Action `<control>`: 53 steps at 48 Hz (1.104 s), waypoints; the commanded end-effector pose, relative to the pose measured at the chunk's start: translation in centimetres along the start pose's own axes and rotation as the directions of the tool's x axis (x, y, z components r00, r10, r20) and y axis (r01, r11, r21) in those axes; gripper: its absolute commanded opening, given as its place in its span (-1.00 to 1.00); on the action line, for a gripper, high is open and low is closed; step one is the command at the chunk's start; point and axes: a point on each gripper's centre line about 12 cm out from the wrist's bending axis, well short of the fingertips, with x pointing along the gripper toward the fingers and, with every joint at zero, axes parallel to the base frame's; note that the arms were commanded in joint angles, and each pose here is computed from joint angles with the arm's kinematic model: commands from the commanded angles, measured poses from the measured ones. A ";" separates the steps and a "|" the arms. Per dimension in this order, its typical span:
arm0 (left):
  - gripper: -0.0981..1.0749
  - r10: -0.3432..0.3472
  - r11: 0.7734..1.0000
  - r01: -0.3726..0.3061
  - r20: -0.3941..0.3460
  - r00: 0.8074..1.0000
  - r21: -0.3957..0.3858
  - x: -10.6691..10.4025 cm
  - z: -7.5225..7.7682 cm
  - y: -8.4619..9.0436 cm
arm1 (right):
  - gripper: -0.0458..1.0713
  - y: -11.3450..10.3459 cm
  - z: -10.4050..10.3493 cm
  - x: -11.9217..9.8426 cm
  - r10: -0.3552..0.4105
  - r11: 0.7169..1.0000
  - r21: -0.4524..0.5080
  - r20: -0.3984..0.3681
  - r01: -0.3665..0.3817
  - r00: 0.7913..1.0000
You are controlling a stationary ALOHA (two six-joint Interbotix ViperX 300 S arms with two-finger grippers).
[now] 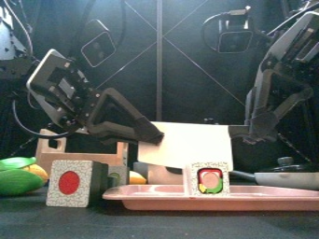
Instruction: Cut sushi piece
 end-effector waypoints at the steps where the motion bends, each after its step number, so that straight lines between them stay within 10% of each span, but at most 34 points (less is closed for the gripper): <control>1: -0.07 -0.009 1.000 0.010 0.013 1.000 -0.004 0.1 0.4 -0.6 | -0.15 -0.2 0.5 -0.2 -0.007 1.000 0.018 0.011 0.006 1.000; 53: -0.07 -0.040 0.999 0.040 -0.070 0.997 -0.008 0.5 0.1 -1.7 | -0.15 1.1 0.2 0.8 0.007 1.000 0.023 -0.020 -0.006 1.000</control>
